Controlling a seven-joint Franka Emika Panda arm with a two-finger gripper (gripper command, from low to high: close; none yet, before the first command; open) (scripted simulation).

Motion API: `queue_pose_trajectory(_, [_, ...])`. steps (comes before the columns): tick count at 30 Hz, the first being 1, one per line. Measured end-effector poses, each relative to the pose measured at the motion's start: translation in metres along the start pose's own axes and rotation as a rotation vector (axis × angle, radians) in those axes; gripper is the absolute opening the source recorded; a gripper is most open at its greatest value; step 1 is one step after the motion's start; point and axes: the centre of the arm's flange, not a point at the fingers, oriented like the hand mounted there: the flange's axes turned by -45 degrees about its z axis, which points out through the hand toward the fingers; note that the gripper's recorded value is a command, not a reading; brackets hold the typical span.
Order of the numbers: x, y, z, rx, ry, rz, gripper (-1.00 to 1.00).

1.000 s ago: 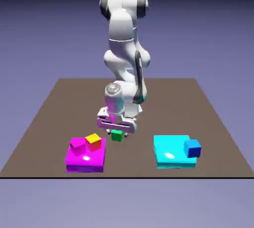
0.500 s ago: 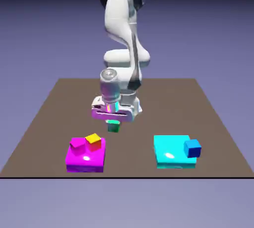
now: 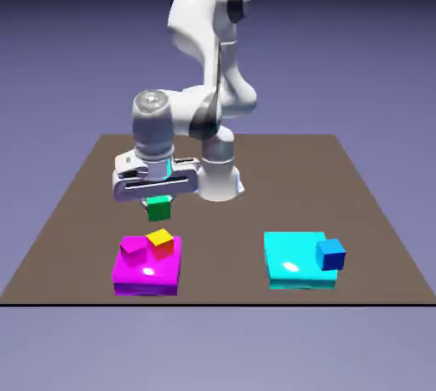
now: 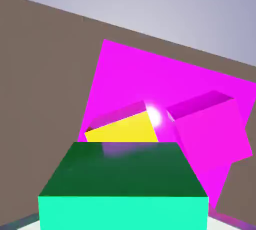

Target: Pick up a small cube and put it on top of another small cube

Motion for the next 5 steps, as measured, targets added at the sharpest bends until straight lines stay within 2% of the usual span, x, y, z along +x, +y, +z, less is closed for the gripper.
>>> queue_pose_trajectory(2, [0.000, 0.001, 0.032, -0.001, -0.001, 0.003, -1.00])
queue_pose_trajectory(3, [-0.001, 0.001, 0.037, -0.001, -0.001, 0.003, 1.00])
queue_pose_trajectory(5, [-0.001, 0.001, 0.037, -0.003, -0.001, 0.003, 1.00])
